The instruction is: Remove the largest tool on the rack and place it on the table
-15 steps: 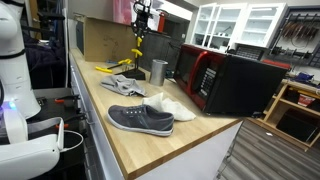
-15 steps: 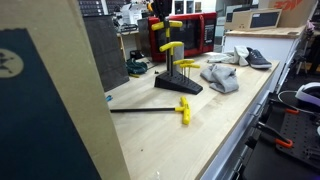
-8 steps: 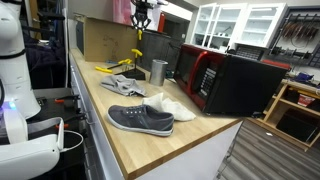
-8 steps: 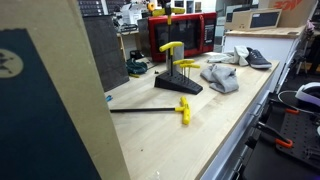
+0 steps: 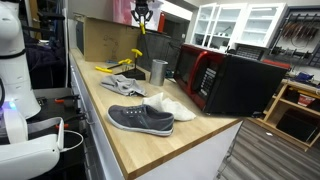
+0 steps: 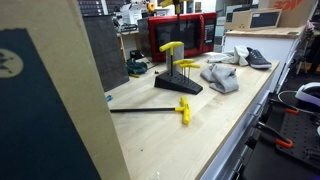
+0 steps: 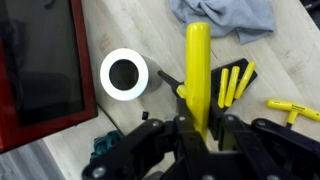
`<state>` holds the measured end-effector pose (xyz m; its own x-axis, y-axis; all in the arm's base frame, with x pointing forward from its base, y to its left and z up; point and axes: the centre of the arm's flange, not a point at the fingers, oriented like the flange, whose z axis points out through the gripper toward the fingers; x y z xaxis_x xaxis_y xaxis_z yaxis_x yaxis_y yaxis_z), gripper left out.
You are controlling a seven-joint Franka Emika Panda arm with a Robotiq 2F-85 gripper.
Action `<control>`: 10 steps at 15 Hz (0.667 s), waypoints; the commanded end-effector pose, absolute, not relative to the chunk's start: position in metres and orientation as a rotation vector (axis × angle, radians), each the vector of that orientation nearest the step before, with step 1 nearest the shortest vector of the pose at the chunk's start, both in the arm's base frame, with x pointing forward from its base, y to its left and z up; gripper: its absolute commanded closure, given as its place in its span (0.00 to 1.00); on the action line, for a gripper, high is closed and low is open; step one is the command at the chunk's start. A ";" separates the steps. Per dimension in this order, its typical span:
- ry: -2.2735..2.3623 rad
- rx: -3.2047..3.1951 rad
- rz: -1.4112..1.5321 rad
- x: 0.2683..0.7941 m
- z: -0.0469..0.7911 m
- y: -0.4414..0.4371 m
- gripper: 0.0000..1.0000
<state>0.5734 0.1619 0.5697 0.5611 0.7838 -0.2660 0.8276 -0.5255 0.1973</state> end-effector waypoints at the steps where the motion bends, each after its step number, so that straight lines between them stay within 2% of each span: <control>1: 1.183 2.477 -0.290 0.543 0.579 0.147 0.94; 10: 0.975 2.393 -0.733 0.488 0.524 0.097 0.94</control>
